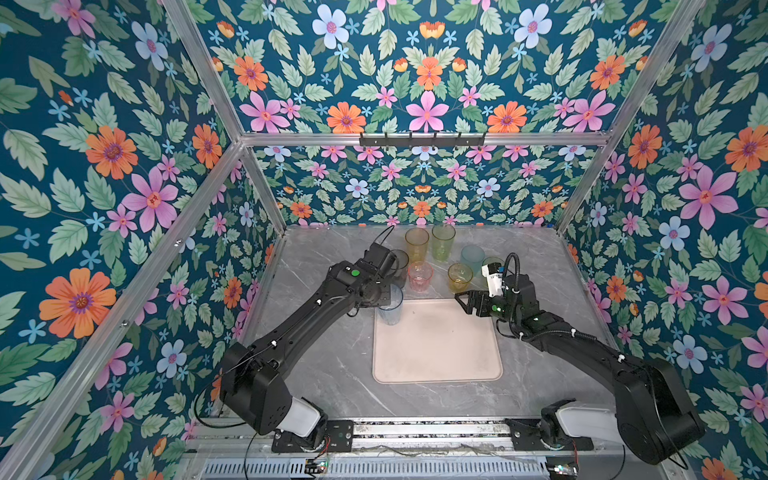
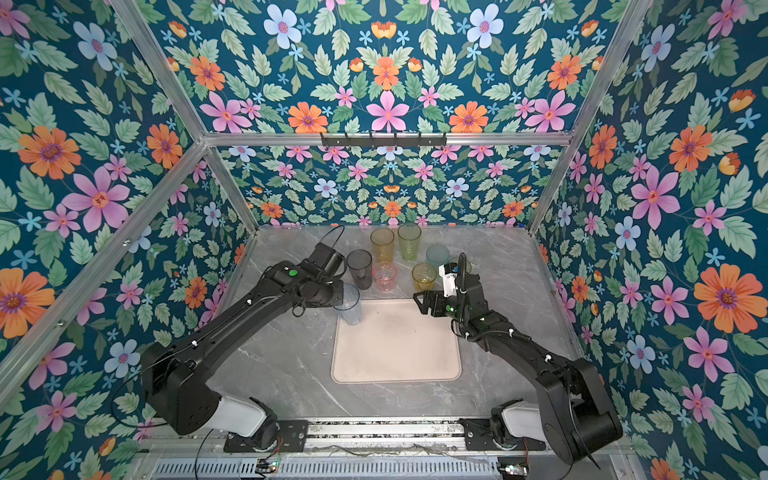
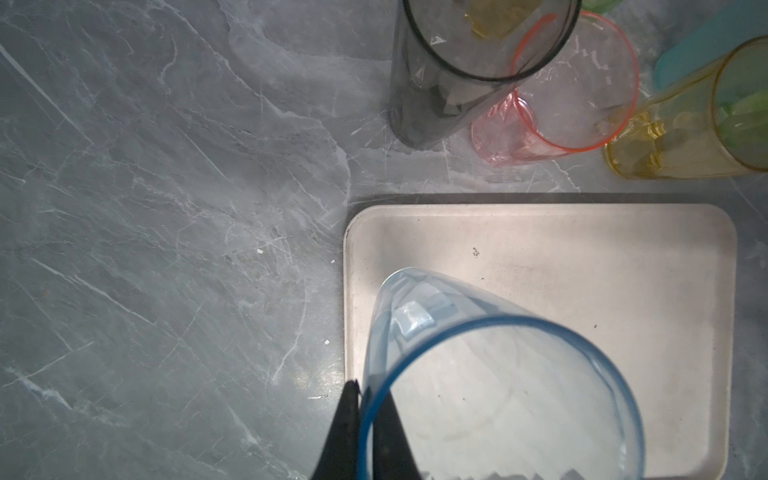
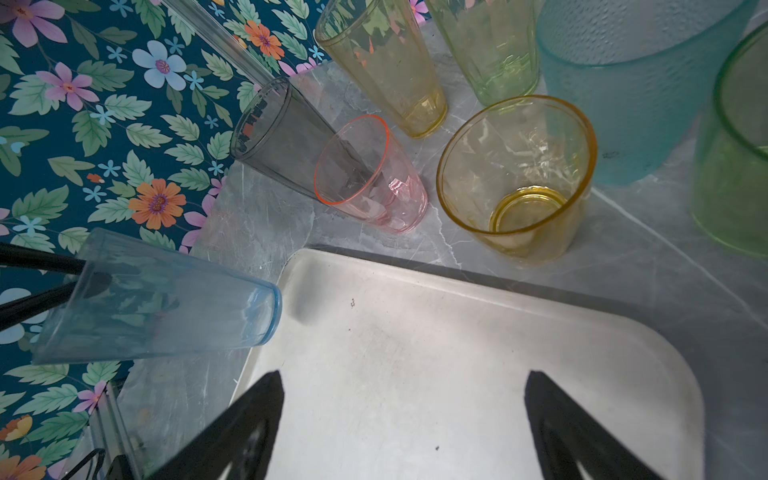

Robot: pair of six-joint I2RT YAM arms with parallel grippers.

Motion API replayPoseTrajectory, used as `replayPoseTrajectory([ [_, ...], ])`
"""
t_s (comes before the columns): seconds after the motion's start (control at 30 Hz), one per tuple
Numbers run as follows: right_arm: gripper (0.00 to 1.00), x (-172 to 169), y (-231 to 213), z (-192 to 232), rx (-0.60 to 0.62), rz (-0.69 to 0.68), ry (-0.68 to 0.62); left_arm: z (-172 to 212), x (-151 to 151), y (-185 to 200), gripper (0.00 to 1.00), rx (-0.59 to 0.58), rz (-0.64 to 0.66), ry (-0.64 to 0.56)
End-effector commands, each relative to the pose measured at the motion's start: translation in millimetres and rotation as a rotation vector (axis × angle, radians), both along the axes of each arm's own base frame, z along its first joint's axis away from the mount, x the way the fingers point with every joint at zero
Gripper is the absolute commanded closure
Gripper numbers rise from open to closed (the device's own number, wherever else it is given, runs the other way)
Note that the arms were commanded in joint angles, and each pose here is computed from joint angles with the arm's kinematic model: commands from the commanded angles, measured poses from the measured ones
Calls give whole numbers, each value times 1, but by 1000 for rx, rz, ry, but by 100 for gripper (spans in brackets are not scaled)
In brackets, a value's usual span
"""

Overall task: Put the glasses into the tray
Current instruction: 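Carry the blue glass over the tray and lower it with the left gripper, then open the left gripper to set the blue glass on the tray, lift away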

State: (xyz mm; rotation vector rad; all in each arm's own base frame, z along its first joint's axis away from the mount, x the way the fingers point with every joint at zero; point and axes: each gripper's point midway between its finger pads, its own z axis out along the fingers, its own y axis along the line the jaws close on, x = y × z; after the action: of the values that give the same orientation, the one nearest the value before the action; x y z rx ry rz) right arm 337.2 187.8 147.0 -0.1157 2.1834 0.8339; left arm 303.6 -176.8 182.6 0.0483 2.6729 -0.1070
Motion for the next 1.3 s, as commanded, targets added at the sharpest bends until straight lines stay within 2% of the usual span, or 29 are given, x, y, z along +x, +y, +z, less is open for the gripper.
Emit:
replayPoseTrajectory([
  [0.0, 8, 2, 3, 9, 20, 7, -29, -1, 7, -8, 100, -31, -7, -22],
  [0.53, 8, 2, 2, 11, 21, 3, -29, -19, 17, -4, 100, 38, 2, 8],
  [1.27, 9, 1, -1, 12, 10, -13, -30, -37, 16, -1, 99, 71, 5, 61],
])
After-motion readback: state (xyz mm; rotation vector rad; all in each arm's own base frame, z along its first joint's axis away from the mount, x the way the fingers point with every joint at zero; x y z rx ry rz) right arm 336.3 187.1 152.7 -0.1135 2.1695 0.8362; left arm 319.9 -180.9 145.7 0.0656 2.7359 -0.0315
